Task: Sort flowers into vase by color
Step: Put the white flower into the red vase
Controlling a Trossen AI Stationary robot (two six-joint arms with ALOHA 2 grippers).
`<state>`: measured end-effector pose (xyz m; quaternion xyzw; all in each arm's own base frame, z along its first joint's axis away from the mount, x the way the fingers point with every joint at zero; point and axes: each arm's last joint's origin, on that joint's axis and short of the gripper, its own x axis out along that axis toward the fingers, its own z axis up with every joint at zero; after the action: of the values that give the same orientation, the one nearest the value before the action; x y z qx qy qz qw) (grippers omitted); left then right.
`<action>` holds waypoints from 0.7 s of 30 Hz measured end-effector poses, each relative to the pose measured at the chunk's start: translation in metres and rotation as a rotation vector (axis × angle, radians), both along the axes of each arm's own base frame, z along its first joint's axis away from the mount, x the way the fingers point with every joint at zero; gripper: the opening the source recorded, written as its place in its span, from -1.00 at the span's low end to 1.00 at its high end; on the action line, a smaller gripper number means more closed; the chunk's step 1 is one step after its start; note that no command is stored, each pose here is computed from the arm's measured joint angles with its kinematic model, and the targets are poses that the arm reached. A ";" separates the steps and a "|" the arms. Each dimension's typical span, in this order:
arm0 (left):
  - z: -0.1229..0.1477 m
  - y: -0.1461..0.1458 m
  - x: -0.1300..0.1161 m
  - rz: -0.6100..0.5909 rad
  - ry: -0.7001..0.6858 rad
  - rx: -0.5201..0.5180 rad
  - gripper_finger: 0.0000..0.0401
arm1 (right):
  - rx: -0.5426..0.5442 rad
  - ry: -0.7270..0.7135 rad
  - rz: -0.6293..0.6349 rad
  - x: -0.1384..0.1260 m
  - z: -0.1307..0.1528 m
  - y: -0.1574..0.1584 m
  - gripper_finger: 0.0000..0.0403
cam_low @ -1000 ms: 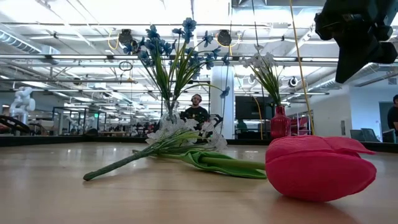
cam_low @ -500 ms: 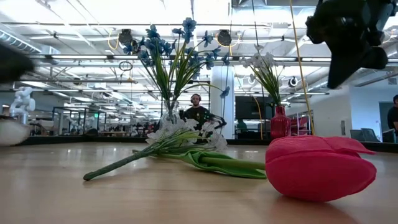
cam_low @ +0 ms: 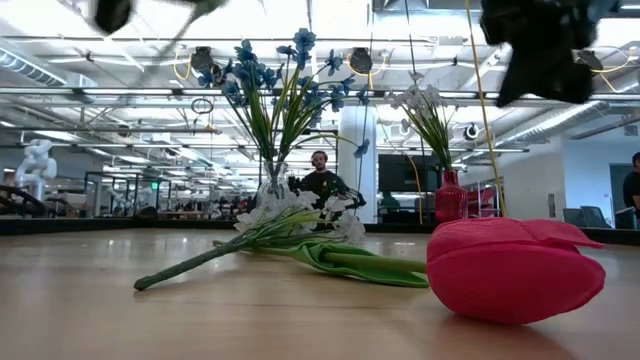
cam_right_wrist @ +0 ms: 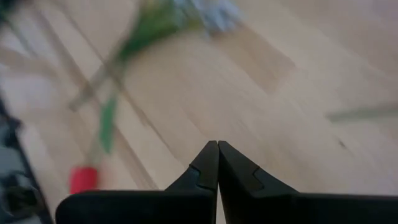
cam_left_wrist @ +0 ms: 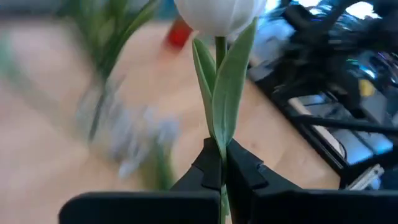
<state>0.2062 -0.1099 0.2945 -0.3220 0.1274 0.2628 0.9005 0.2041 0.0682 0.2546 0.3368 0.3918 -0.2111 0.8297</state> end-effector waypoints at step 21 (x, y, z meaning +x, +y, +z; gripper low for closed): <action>0.050 0.079 0.106 -0.602 -0.330 0.297 -0.99 | -0.382 -0.964 0.059 0.045 0.089 -0.006 -0.56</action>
<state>0.3125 -0.0304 0.3441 -0.1742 0.0300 -0.0535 0.9828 0.2492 0.0618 0.3437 0.2271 -0.0709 -0.0763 0.9683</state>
